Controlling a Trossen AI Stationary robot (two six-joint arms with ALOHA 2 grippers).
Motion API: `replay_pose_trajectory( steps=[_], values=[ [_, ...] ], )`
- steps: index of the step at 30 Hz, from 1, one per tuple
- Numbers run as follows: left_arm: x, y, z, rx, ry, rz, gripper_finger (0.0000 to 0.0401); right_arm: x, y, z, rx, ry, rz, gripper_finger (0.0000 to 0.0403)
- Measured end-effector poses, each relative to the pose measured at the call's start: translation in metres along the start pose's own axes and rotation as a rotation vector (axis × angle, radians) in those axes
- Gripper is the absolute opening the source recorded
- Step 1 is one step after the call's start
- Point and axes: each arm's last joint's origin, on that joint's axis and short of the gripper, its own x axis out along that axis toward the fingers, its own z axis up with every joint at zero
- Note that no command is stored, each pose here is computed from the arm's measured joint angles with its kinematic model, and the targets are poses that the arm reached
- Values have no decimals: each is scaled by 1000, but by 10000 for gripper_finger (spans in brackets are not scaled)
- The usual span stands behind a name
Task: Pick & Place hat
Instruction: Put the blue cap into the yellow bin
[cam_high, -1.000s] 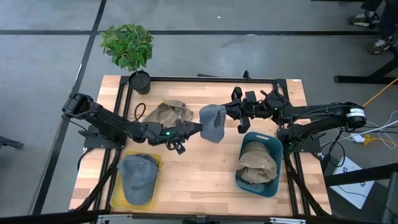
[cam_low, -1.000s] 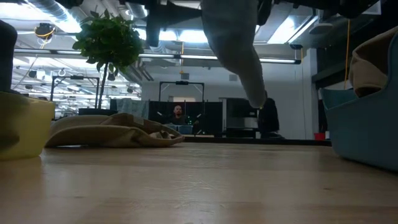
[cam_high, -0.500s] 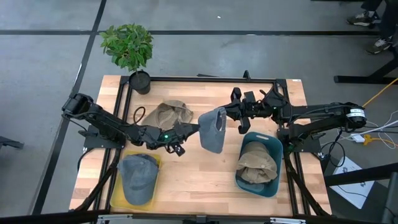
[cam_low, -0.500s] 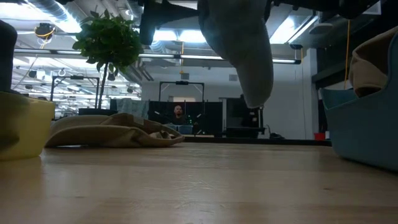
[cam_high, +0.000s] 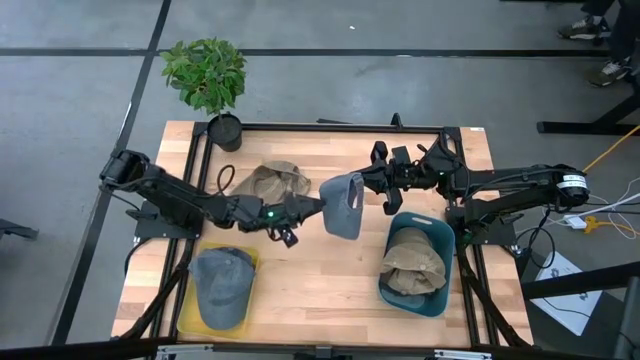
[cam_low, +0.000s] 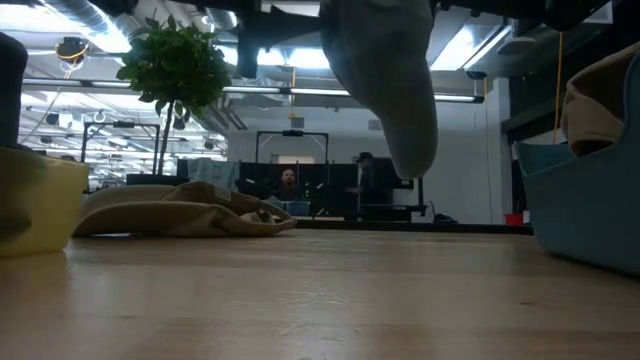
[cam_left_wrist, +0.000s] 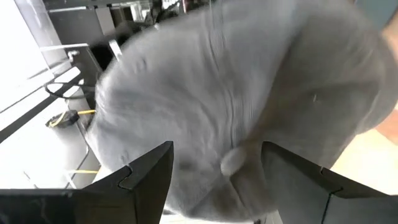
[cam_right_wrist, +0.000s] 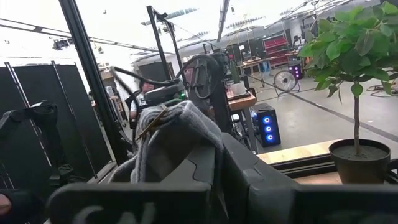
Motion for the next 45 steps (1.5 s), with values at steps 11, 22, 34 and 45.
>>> replay_pose_trajectory(
  steps=[11,22,34,45],
  values=[
    [12,0,-21,-3,-170,30,239,0,0,0,0,0,-1,15],
    [16,4,-31,-164,-238,68,201,0,-2,-3,7,22,-45,15],
    [20,-1,-39,-316,-183,26,21,0,-3,-5,-45,44,-50,21],
    [15,-18,-35,-351,92,-130,22,-3,-9,-19,-173,191,-174,118]
  ],
)
